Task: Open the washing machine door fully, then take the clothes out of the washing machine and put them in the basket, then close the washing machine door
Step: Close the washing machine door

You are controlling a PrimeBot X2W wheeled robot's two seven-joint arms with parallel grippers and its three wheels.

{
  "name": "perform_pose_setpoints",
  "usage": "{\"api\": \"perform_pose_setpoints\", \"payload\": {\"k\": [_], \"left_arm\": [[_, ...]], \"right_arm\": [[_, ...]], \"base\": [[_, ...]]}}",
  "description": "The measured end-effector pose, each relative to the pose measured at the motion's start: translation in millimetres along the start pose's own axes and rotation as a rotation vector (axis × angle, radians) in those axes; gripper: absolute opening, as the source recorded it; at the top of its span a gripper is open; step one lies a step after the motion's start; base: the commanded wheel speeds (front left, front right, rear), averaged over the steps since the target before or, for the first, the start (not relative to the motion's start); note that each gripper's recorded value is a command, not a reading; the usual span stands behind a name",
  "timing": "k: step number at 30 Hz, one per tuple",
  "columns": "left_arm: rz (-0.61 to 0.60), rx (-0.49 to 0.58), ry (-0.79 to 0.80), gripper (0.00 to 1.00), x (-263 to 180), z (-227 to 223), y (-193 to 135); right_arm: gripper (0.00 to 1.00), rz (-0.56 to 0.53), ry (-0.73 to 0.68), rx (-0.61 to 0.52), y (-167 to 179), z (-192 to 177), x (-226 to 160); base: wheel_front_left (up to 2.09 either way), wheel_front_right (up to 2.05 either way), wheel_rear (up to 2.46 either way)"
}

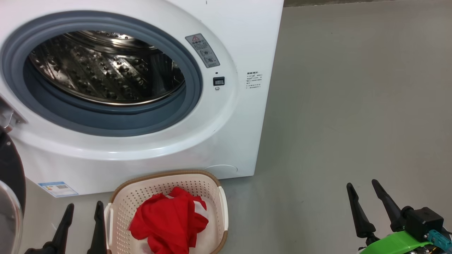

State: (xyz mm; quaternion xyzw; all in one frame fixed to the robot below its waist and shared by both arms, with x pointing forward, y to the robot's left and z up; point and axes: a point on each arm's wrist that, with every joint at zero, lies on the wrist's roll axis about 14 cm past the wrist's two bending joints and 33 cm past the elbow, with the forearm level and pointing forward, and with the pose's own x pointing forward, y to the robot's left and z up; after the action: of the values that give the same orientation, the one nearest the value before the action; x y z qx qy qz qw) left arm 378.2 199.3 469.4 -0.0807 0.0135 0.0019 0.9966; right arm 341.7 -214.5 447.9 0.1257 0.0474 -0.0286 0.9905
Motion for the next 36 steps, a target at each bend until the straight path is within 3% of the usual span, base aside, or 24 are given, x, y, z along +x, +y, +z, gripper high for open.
{"api": "perform_pose_setpoints", "payload": {"k": [21, 36], "left_arm": [[0.004, 0.002, -0.005, 1.0, 0.3, 1.5, 1.3], [0.002, 0.003, -0.013, 1.0, 0.8, 4.0, 0.8]], "right_arm": [[1.0, 0.001, 0.004, 0.001, 0.4, -1.3, 1.3], [1.0, 0.0, 0.005, 0.002, 0.6, -1.8, 1.7]], "base": [[-1.26, 1.26, 0.0], [-0.19, 0.19, 0.0]]}}
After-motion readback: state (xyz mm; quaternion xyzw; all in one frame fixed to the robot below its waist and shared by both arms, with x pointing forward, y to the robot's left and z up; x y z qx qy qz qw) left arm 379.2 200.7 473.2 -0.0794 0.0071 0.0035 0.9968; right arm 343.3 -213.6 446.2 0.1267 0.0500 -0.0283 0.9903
